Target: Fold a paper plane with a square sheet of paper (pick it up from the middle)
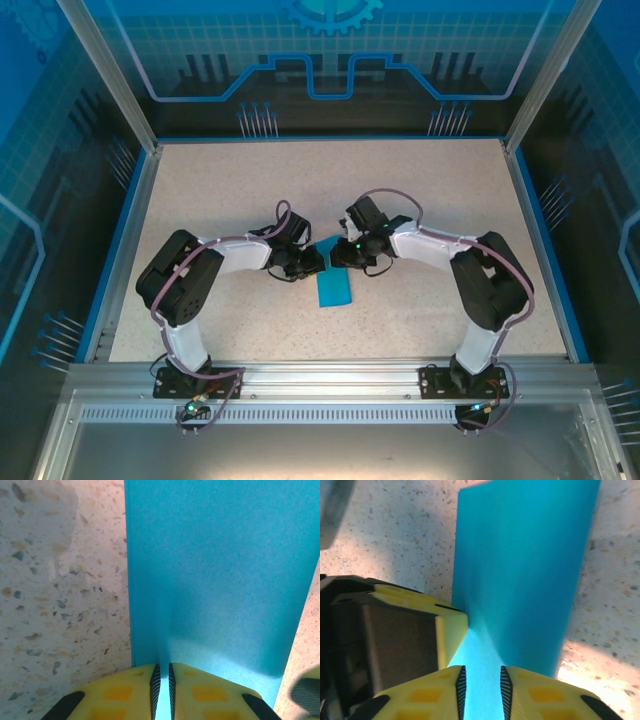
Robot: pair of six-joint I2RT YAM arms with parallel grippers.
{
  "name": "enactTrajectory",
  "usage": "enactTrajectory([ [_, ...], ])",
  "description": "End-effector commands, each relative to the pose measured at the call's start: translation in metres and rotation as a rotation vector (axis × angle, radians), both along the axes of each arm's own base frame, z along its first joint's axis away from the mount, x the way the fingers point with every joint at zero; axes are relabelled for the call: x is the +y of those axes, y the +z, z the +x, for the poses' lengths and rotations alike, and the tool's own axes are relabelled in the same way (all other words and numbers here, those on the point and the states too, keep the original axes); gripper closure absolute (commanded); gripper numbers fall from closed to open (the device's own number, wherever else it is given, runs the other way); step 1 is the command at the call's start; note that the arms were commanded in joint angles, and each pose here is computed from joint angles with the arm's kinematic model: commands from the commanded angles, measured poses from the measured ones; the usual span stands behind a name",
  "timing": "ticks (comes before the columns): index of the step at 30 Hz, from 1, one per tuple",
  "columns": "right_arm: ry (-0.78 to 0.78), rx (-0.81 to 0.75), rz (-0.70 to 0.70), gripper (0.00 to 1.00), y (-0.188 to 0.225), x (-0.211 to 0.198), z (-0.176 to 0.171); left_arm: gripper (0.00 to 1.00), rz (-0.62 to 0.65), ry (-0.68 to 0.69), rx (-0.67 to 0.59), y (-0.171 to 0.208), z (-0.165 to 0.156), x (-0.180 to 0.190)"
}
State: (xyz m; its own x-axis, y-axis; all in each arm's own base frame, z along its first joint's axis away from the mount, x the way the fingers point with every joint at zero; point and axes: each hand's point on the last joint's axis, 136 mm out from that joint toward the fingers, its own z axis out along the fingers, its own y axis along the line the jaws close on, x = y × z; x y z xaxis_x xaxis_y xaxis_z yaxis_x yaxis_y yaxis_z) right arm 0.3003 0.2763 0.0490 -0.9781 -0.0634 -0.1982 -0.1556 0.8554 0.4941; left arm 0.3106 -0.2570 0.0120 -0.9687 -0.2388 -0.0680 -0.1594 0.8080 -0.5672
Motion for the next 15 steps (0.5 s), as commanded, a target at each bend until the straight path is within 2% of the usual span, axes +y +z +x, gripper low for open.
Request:
enactTrajectory([
  [1,0.018,0.041,0.0,0.77,-0.013,0.004,-0.003,0.85,0.133,0.002,0.106,-0.034,-0.023,0.021],
  [11,-0.055,0.155,-0.071,0.8,-0.073,-0.033,-0.013,0.86,0.179,0.002,0.141,-0.043,-0.03,0.029],
  [15,-0.064,0.143,-0.053,0.82,-0.064,-0.032,-0.01,0.86,0.186,0.002,0.146,-0.045,-0.03,0.03],
])
